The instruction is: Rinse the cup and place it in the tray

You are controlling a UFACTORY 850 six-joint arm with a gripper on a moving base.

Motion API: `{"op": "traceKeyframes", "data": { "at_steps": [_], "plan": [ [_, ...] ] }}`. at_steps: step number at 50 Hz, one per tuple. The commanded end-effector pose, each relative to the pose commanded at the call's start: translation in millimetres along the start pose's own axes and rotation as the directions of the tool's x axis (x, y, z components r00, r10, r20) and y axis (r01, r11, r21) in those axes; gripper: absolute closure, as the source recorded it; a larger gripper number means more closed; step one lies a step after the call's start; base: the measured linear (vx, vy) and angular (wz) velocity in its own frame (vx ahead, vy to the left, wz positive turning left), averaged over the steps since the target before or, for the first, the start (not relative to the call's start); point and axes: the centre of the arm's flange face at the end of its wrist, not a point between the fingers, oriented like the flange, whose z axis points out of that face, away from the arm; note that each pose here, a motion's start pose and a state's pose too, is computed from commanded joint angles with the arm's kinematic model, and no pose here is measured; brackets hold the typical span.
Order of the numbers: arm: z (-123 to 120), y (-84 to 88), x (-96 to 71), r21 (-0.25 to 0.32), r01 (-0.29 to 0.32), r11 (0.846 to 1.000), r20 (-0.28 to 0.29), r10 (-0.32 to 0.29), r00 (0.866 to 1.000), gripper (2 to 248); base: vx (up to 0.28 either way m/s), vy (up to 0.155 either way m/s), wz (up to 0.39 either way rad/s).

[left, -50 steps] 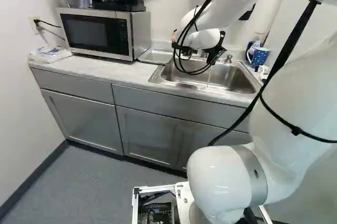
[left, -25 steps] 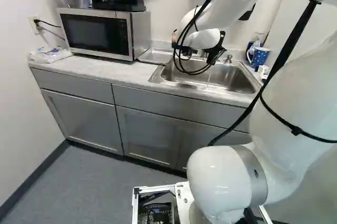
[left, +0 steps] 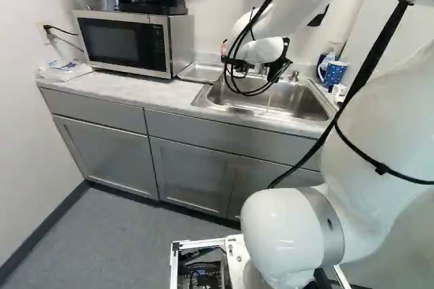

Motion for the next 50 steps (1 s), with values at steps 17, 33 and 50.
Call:
{"op": "traceKeyframes", "data": {
  "at_steps": [17, 33, 50],
  "plan": [
    [0.0, 0.0, 0.0, 0.000, 0.176, 0.984, 0.000, -0.176, 0.984, 126, 0.000, 0.000, 0.000],
    [0.0, 0.0, 0.0, 0.000, 0.338, 0.941, 0.000, -0.338, 0.941, 126, 0.000, 0.000, 0.000],
    [0.0, 0.0, 0.0, 0.000, 0.500, 0.866, 0.000, -0.500, 0.866, 126, 0.000, 0.000, 0.000]
  ]
}}
